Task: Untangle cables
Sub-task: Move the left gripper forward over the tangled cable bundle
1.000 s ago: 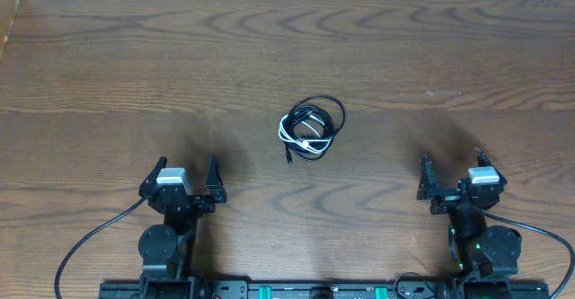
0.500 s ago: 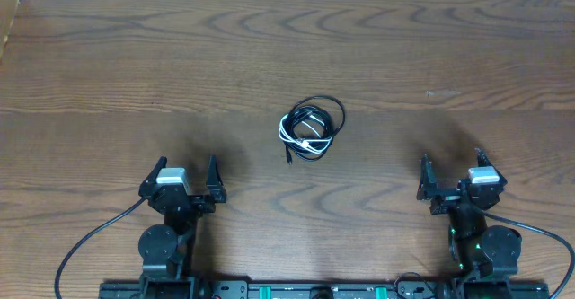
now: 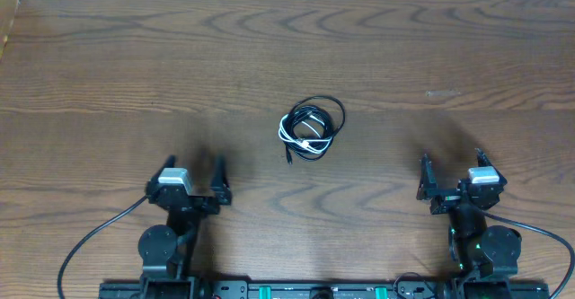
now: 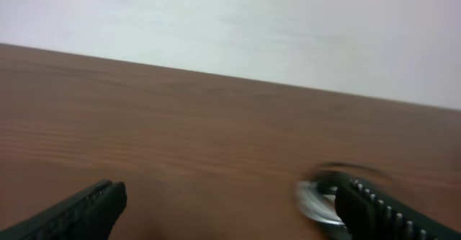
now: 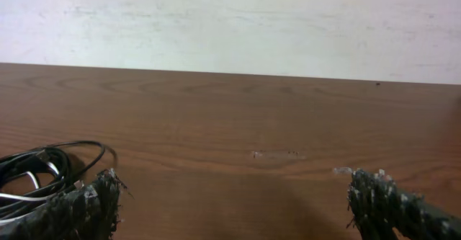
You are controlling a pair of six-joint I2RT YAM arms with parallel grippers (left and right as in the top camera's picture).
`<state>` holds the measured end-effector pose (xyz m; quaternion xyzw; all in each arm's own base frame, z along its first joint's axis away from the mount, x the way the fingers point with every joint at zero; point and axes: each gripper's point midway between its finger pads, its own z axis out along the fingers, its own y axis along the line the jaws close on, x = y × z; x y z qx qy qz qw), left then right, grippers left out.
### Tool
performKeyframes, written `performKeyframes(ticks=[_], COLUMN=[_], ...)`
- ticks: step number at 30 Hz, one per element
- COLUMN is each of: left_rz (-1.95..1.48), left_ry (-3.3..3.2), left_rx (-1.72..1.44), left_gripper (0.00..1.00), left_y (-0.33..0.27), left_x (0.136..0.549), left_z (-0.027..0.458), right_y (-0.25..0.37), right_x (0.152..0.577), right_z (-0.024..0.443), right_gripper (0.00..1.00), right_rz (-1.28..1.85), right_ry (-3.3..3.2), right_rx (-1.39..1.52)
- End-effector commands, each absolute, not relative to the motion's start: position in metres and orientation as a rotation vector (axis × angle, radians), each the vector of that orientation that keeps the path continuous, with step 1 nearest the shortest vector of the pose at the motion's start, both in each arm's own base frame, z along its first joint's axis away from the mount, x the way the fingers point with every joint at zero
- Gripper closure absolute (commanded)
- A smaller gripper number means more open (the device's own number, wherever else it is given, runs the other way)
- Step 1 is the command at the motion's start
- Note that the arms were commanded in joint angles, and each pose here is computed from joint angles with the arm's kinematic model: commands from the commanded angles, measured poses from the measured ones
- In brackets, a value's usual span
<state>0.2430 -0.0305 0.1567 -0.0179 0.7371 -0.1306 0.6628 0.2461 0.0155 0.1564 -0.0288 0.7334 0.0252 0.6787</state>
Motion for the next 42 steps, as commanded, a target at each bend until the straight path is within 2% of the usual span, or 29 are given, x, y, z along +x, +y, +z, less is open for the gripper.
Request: performKeyframes(ticks=[1, 6, 14, 20, 23, 28, 35, 39, 42], left_rz=[-0.953, -1.096, -0.875, -0.772, -0.789, -0.723, -1.194, -1.172, -0.911], left_ry=[1.739, 1.644, 1.205, 1.316, 1.567, 2.052, 2.251, 2.427, 2.681], left_rx=[0.040, 0.070, 0.277, 0.341, 0.308, 0.253, 0.285, 0.182, 0.006], left_gripper=[0.02, 0.02, 0.02, 0.02, 0.02, 0.02, 0.02, 0.02, 0.02], left_y=[-0.106, -0.117, -0.106, -0.108, -0.110, -0.100, -0.139, -0.139, -0.121], left_x=[0.210, 0.201, 0.174, 0.176, 0.190, 0.208, 0.213, 0.230, 0.235], left_z=[0.154, 0.185, 0.325, 0.388, 0.390, 0.366, 0.369, 0.335, 0.288], right_y=[0.012, 0.012, 0.012, 0.012, 0.012, 0.012, 0.012, 0.012, 0.012], right_x=[0.246, 0.246, 0.246, 0.246, 0.246, 0.246, 0.246, 0.246, 0.246], right_z=[0.157, 0.157, 0.157, 0.157, 0.157, 0.157, 0.157, 0.157, 0.157], right_gripper=[0.01, 0.01, 0.01, 0.01, 0.01, 0.01, 0.01, 0.01, 0.01], right_rz=[0.032, 0.032, 0.032, 0.032, 0.032, 0.032, 0.032, 0.032, 0.032], right_ry=[1.644, 1.644, 1.644, 1.644, 1.644, 1.644, 1.644, 1.644, 1.644], right_rx=[-0.057, -0.057, -0.057, -0.057, -0.057, -0.057, -0.057, -0.057, -0.057])
